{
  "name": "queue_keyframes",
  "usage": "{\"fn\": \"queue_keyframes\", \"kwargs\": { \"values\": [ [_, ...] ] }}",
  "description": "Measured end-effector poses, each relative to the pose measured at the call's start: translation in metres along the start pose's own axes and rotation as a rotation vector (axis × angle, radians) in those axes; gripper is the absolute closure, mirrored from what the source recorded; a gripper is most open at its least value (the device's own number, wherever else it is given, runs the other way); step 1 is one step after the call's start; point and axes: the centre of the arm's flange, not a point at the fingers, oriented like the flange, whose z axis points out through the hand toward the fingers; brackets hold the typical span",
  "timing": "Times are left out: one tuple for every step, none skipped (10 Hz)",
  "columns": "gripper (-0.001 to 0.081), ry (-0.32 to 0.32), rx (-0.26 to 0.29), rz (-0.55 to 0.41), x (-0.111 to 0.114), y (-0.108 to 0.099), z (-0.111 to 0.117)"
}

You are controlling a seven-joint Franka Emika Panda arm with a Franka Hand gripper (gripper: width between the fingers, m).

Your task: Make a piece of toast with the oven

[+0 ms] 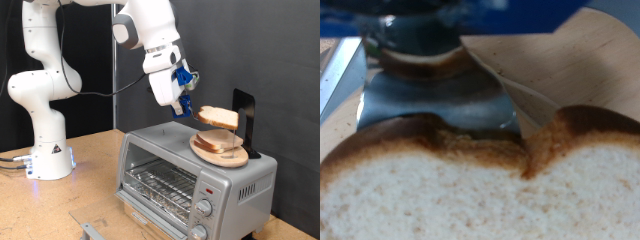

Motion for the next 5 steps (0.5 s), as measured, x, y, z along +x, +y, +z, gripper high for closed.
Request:
{"fn": "queue_keyframes", "kwargs": {
  "values": [
    [0.0385,0.005,0.008,-0.002,-0.002,0.000,-0.004],
    [0.0385,0.011,0.018,-0.001,-0.003,0.001,-0.009],
    [0.0387,0.015,0.025,0.001,-0.004,0.002,-0.014],
    [0.0387,0.009,0.029,0.001,-0.006,0.005,-0.019],
    [0.0388,-0.030,0.024,0.000,-0.011,0.008,-0.021]
  ]
}}
